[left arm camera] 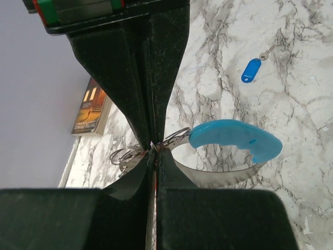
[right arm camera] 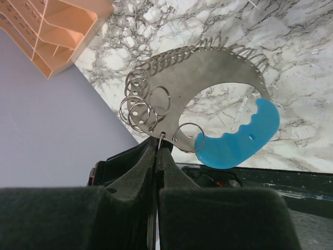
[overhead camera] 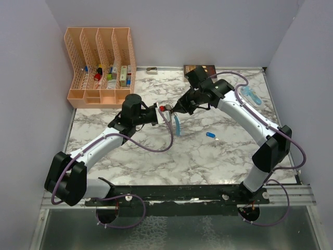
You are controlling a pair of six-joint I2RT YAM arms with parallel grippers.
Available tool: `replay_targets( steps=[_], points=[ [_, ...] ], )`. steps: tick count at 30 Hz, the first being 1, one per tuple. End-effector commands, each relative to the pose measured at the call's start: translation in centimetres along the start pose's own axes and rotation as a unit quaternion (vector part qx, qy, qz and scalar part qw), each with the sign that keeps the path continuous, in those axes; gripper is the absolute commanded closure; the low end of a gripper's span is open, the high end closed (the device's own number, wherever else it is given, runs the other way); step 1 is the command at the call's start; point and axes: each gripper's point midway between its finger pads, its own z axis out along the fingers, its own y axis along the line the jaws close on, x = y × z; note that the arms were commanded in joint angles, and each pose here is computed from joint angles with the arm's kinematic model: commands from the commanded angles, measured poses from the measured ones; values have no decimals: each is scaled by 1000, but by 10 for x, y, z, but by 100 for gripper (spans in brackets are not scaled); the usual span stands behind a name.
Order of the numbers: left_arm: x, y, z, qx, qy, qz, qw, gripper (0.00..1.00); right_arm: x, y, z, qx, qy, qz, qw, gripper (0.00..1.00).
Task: Put the keys on the keyring
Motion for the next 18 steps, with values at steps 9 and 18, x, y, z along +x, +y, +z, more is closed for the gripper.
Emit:
replay_targets(
  steps=[9,18],
  points=[
    [-45,-5,-9,50,-52,59,996,100,-8,14,-41,-106,-34,-61,992,43],
    [-55,-29,-21,139,-73,53,986,100,-77,12,-85,-205,-129,-374,895,35]
  ],
)
